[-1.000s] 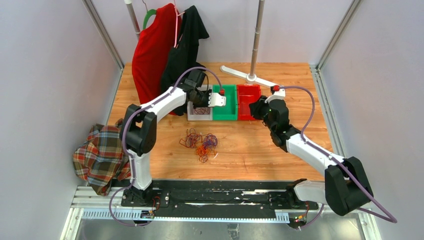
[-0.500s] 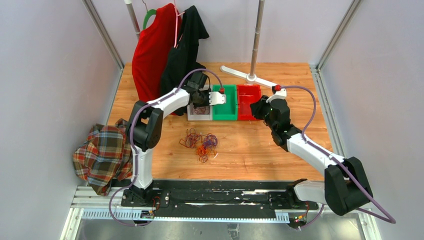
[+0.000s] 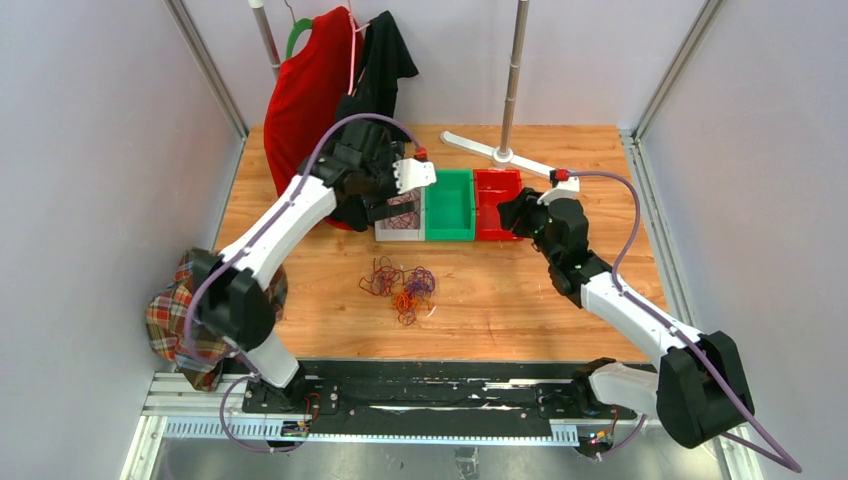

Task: Untangle the cables

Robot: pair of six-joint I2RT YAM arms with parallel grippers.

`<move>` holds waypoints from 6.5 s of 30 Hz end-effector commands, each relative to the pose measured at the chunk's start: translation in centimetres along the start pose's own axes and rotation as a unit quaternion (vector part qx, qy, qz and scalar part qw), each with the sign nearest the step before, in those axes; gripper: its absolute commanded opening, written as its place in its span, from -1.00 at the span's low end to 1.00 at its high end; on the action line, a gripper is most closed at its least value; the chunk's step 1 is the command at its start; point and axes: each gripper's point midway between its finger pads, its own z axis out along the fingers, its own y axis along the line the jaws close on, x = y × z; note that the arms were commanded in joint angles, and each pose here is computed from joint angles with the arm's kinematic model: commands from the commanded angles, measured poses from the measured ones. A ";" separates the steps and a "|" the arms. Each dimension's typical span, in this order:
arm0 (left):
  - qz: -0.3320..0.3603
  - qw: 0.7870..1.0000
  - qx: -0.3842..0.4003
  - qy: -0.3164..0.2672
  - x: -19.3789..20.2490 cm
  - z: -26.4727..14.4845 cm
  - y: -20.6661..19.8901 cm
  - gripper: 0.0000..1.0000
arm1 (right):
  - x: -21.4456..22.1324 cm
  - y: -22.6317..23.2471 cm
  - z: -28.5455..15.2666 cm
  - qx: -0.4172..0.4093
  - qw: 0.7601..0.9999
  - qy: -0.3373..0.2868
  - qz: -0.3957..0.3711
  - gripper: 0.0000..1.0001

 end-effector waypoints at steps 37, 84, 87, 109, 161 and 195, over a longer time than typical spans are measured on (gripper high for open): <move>-0.245 0.963 0.098 0.053 11.5 0.4 -14.8 -0.96 | -0.9 2.6 0.0 -0.065 0.998 0.013 0.006 -0.32; -0.191 0.966 0.095 -0.147 -6.7 -18.0 -8.9 -0.99 | 0.3 27.6 -5.3 -0.378 0.915 -0.037 -0.136 0.13; -0.201 0.962 0.103 -0.154 -7.2 -18.2 -9.1 -0.99 | 0.4 27.6 -4.3 -0.364 0.921 -0.045 -0.134 0.11; -0.174 0.941 0.098 -0.272 -14.5 -23.4 -5.3 -0.99 | 10.5 23.7 0.1 -0.296 0.951 0.002 -0.091 0.12; -0.187 0.930 -0.019 -0.316 -13.6 -25.3 -4.0 -0.99 | -2.5 18.6 -5.4 -0.230 0.956 -0.112 -0.145 0.28; -0.025 0.933 0.061 -0.353 -14.7 -24.9 -7.4 -0.99 | -4.2 29.5 -12.6 -0.665 0.732 0.055 -0.133 0.48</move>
